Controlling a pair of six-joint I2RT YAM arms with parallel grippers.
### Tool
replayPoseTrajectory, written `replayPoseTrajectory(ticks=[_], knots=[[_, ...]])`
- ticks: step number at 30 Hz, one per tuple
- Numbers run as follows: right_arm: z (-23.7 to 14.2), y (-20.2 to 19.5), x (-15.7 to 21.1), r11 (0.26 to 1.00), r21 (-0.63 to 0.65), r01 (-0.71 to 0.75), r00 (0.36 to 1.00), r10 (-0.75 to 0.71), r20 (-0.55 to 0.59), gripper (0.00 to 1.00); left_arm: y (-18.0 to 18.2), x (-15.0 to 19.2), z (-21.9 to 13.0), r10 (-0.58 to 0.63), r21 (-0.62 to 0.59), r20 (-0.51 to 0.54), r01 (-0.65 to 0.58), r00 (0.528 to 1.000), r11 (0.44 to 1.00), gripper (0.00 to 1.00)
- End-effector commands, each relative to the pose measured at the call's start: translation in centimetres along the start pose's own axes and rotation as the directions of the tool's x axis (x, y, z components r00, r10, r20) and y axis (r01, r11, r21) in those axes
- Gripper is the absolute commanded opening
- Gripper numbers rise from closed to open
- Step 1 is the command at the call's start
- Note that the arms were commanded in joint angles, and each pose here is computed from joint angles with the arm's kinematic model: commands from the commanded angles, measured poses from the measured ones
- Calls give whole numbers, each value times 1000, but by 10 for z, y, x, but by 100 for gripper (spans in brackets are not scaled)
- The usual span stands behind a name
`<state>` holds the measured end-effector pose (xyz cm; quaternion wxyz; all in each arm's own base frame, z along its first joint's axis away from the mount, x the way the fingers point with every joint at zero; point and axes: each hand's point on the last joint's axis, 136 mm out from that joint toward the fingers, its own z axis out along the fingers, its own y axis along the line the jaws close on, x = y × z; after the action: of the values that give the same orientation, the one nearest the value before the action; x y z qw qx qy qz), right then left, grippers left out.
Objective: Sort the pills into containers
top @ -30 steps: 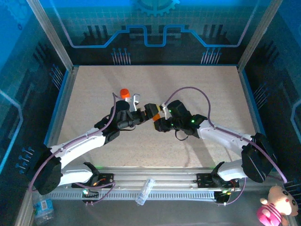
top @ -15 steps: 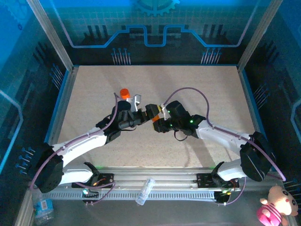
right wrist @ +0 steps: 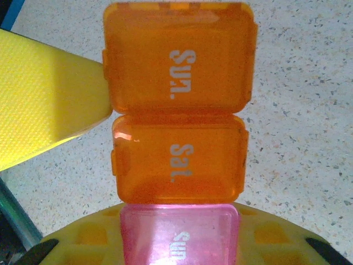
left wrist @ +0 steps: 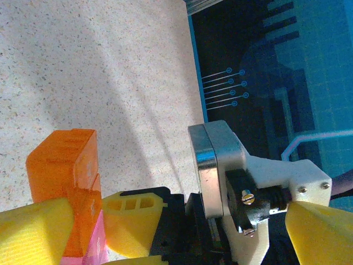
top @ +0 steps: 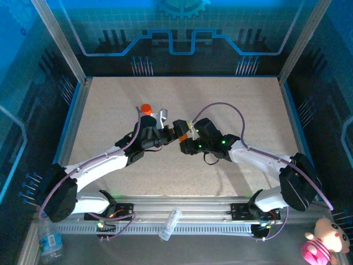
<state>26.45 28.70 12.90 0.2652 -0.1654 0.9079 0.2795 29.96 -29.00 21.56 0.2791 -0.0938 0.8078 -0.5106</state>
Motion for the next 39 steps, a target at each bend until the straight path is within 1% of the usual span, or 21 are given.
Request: replayPoseTrajectory(ticks=[1,9,12,14,15,16,17,18,21,22,28,29,32,35,39], knots=[[5,19,0,997,-67,36,999,-36,-1,29,-56,-9,-2,28,167,22,-31,999,986,99],[9,16,3,998,-57,35,999,-36,-10,29,-76,-15,-10,-5,248,46,-6,999,969,99],[11,15,2,998,-53,33,999,-33,-10,29,-77,-18,-13,-3,238,61,-11,998,971,99],[11,14,3,998,-49,32,999,-33,-10,29,-69,-20,-16,-2,196,87,-15,996,981,99],[10,13,2,999,-44,31,999,-31,-8,29,-60,-23,-18,-5,152,108,-11,994,988,99],[10,12,1,999,-42,28,1000,-29,-4,29,-51,-25,-21,-9,106,131,-5,991,994,99],[12,4,11,999,-26,21,999,-22,-26,29,-38,-28,-25,-10,41,162,3,987,999,99],[11,1,13,1000,-18,19,999,-19,-28,29,-24,-31,-31,-1,-30,192,7,981,1000,99],[12,-7,19,1000,-1,17,999,-17,-46,29,13,-40,-50,48,-228,265,14,963,974,99],[13,-10,21,1000,6,23,998,-22,-54,29,21,-42,-54,60,-260,276,14,959,966,99],[27,-33,42,984,91,155,974,-138,-178,30,56,-41,-65,110,-360,256,-11,960,933,99],[29,-31,37,978,93,187,969,-168,-182,31,62,-41,-67,123,-383,249,-19,961,924,99],[40,-33,43,959,85,269,942,-243,-233,33,76,-42,-71,146,-430,235,-32,961,902,99],[52,-31,51,931,69,358,903,-327,-278,35,86,-42,-74,141,-447,231,-24,963,894,99],[72,-28,62,905,54,422,860,-381,-339,36,95,-40,-77,133,-460,231,-12,964,888,99]])
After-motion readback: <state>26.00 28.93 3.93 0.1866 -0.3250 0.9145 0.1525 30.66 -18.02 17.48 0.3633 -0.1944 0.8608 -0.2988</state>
